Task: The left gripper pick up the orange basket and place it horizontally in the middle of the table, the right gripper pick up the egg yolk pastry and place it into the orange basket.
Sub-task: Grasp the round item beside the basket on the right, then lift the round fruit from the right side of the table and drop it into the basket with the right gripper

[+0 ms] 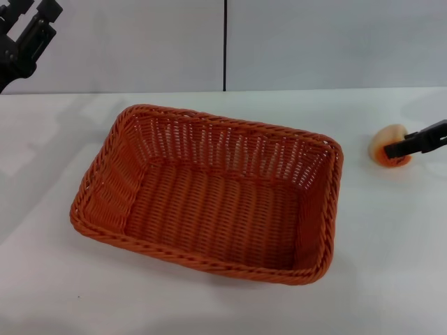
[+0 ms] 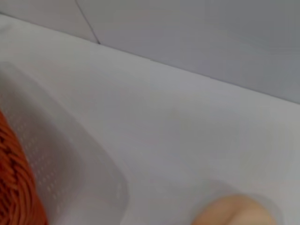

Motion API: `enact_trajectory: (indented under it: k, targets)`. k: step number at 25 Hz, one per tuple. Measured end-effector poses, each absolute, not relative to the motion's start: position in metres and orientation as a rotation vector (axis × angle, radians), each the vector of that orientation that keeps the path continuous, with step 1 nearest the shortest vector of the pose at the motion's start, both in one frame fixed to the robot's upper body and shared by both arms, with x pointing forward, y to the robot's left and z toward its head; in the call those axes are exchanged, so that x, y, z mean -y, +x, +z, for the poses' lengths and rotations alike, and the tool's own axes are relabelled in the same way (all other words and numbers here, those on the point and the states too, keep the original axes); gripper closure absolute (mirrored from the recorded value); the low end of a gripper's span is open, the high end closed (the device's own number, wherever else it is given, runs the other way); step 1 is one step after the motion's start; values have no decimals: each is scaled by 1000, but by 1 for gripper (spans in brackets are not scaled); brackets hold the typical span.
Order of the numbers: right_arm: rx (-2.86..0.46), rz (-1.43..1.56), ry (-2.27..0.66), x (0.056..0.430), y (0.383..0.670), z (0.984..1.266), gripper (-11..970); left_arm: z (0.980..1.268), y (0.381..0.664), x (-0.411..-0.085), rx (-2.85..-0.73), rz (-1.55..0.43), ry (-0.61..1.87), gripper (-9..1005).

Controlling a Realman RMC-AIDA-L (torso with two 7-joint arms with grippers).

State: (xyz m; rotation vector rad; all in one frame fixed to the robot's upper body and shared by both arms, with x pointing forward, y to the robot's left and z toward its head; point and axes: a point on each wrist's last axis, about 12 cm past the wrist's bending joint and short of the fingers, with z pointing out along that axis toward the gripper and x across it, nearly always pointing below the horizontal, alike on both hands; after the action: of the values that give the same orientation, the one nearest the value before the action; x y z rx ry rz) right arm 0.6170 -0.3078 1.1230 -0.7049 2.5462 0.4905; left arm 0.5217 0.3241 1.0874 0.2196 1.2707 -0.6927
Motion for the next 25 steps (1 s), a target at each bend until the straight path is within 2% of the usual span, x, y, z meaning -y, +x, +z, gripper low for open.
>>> enact_trajectory:
  k: [4,8,15,20,25]
  targets:
    - [-2537,471,-705,303,619,1119,413,1087,522,-323,-1271,-696,221,404]
    - [-2537,466,-699,304,618,1118,611,1086,521,-324,-1273,-698,218,404]
    - [-2535,472,-695,304,617,1119,766,1085,519,-324,-1278,-697,211,404]
    - [-2482,502,-655,307,613,1126,792,1085,519,-325,-1279,-703,204,404]
    - [-2273,591,-602,310,599,1152,818,1084,518,-325,-1280,-703,201,404]
